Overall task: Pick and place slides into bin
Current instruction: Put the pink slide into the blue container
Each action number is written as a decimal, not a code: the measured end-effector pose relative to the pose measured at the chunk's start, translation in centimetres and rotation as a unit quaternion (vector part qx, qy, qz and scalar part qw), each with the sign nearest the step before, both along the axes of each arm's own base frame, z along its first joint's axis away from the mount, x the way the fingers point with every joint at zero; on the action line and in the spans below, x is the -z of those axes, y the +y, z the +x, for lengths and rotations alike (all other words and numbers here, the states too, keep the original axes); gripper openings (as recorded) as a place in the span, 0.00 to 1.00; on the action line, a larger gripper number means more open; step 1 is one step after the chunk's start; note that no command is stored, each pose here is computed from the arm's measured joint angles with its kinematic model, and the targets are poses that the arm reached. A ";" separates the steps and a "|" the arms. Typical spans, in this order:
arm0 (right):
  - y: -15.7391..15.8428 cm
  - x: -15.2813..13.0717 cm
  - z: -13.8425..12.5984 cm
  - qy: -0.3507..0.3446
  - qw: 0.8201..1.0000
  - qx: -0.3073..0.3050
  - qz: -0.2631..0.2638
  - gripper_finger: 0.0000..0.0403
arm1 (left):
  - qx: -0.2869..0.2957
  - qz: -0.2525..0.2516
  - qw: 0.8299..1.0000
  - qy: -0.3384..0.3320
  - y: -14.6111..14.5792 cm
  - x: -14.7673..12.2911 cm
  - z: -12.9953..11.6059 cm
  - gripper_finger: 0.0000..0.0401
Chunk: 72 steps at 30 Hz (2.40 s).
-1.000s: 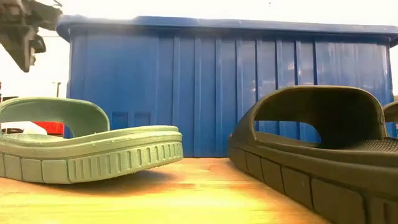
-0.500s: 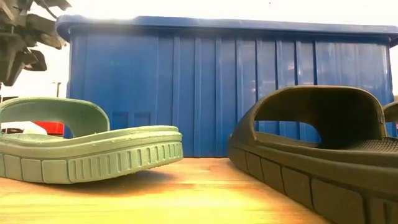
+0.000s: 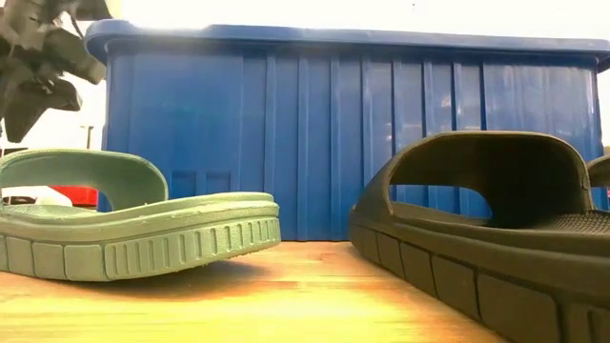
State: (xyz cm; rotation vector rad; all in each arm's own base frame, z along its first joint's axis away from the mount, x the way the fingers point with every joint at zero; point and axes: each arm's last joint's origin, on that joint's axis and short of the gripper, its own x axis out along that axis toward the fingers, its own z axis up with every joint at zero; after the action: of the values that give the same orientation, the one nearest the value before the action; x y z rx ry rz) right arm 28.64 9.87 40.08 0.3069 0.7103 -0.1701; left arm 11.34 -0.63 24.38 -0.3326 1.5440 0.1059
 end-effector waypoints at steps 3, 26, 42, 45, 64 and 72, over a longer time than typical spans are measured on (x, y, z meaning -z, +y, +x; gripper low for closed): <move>0.0 0.0 0.0 0.002 1.000 0.000 -0.001 0.52 | 0.016 0.017 0.999 0.030 -0.2 0.4 0.7 0.39; -0.1 0.3 -0.3 0.024 1.000 0.000 -0.012 0.52 | 0.005 0.107 0.992 -0.059 -4.8 -2.3 -2.6 0.31; -0.2 0.3 -0.3 0.021 1.000 0.008 -0.014 0.52 | 0.018 0.306 0.951 -0.041 -10.8 1.7 -1.8 0.31; -0.2 0.3 -0.3 0.021 1.000 0.008 -0.014 0.52 | -0.009 0.317 0.948 -0.030 -10.9 2.5 -2.1 0.31; -0.2 0.3 -0.3 0.021 1.000 0.010 -0.011 0.52 | -0.020 0.363 0.931 0.033 -12.3 6.7 -0.6 0.31; -0.2 0.3 -0.3 0.019 1.000 0.022 0.003 0.52 | -0.034 0.419 0.903 0.088 -12.3 9.1 0.8 0.31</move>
State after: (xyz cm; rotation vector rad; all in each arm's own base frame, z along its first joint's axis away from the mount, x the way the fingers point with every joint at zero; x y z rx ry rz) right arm 28.32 9.69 39.77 0.3254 0.7424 -0.2170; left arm 12.12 -12.94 15.28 0.3200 1.5169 0.8464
